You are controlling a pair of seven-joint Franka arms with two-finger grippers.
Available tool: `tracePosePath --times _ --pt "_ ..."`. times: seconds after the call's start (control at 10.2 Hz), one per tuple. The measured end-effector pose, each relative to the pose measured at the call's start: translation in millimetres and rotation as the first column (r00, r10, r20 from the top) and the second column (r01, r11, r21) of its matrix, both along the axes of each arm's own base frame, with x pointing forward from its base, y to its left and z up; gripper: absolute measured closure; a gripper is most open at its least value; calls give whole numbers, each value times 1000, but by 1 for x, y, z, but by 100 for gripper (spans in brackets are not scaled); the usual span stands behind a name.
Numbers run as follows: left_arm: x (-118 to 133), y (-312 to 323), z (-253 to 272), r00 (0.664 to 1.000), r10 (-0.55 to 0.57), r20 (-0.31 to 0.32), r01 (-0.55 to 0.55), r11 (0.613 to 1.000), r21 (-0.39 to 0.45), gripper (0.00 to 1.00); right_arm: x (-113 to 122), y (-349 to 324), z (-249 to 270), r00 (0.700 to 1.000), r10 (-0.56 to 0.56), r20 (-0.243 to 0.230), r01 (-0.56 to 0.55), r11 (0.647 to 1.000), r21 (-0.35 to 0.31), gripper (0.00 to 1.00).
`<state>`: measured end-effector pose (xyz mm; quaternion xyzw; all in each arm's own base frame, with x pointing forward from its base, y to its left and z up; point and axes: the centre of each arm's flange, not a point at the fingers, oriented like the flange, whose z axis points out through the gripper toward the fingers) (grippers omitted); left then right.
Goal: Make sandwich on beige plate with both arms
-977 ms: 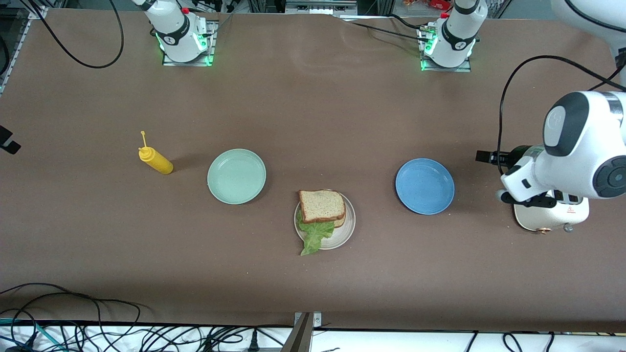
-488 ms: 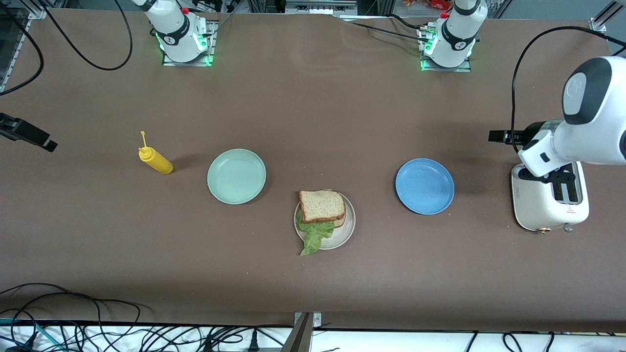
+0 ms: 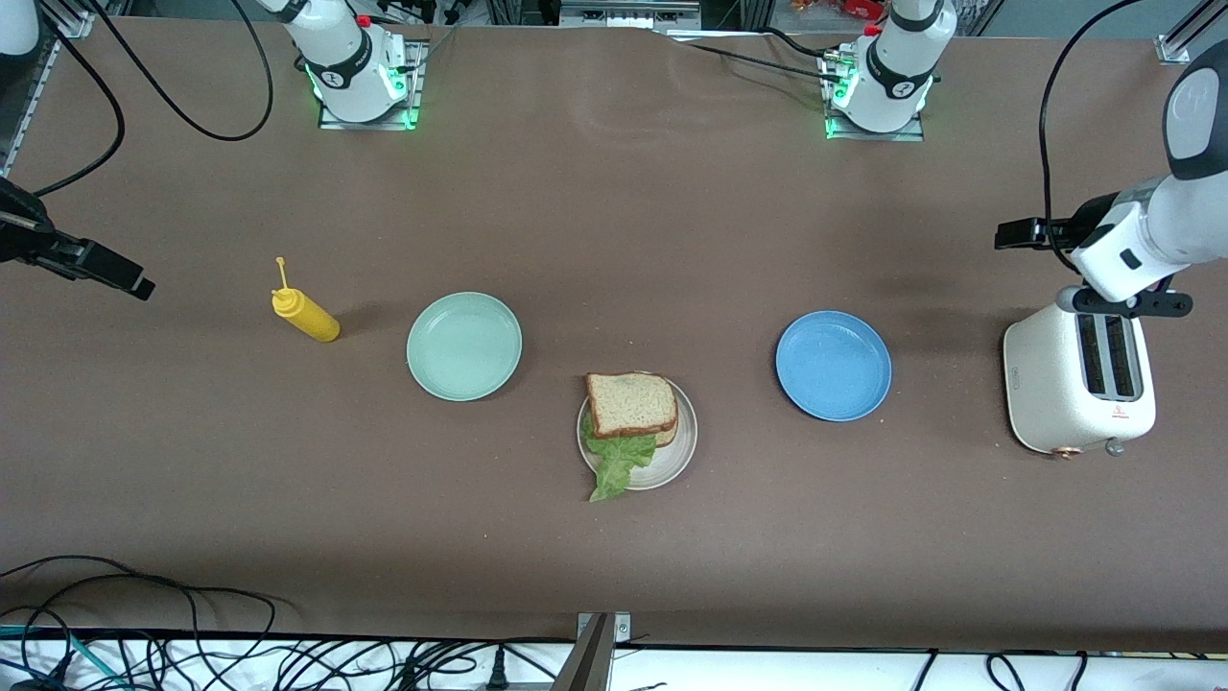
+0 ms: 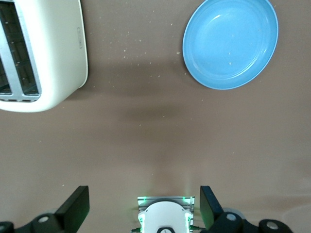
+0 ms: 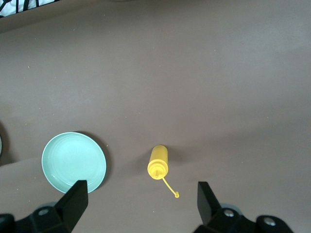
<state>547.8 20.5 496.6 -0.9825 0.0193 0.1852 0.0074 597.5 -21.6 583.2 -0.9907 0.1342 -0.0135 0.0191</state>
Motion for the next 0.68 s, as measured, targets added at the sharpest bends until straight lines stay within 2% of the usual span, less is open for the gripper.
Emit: tracePosePath --times 0.29,0.68 --pt "4 -8 55 995 -24 98 22 999 26 0 -1 0 8 1000 -6 18 6 1000 0 0" --pt "5 -7 67 995 -14 102 11 999 32 0 0 0 7 1000 -7 17 7 1000 0 0"
